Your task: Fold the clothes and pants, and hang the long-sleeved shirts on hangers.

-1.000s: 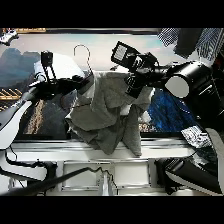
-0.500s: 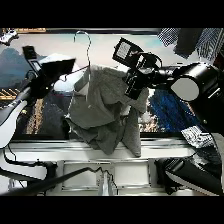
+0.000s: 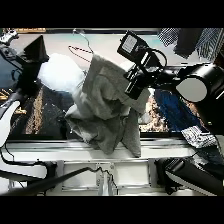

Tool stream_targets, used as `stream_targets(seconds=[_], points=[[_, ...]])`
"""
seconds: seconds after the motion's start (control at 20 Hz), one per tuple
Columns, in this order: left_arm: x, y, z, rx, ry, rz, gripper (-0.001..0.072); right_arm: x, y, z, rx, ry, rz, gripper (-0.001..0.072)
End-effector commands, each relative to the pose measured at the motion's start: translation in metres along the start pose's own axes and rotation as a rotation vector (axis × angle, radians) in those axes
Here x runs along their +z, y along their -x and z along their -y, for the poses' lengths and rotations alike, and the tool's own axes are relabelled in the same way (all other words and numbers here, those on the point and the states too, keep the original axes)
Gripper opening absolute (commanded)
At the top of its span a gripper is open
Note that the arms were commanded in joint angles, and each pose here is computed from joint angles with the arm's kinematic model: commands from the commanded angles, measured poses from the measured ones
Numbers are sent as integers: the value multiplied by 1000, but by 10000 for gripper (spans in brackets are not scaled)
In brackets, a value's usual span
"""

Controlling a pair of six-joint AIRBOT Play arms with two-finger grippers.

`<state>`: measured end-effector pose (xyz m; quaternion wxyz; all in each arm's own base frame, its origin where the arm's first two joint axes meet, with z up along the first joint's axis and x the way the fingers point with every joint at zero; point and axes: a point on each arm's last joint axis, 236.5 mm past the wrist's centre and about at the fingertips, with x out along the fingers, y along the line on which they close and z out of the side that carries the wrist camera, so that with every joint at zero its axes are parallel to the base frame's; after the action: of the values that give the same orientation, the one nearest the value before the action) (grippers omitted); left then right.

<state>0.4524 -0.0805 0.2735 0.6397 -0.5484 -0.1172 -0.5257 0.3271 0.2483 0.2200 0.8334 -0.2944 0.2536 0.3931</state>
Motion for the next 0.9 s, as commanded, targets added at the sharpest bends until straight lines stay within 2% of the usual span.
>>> stream_targets(seconds=[0.0,0.15,0.25,0.35,0.45,0.55,0.6,0.65,0.85], points=[[11,-3,8,109,-112,-66,16,6,3,1,-7,-97,29,31],[-53,7,-3,377,-214,-443,16,13,3,4,-18,-120,57,31],[-96,49,-37,747,-250,-661,17,17,3,2,-5,-130,73,31],[-108,80,-49,1006,-267,-638,49,20,4,-2,10,-141,87,31],[-131,84,-45,1039,-248,-565,347,21,4,-3,18,-152,91,31],[-166,79,-45,1017,-190,-544,540,24,5,-7,36,-164,101,31],[-180,76,-48,1015,-189,-554,595,26,5,-10,47,-171,106,31],[-191,73,-53,1018,-209,-561,611,28,5,-13,63,-182,115,31],[-221,71,-75,1059,-225,-555,610,36,7,-25,120,-234,143,31]])
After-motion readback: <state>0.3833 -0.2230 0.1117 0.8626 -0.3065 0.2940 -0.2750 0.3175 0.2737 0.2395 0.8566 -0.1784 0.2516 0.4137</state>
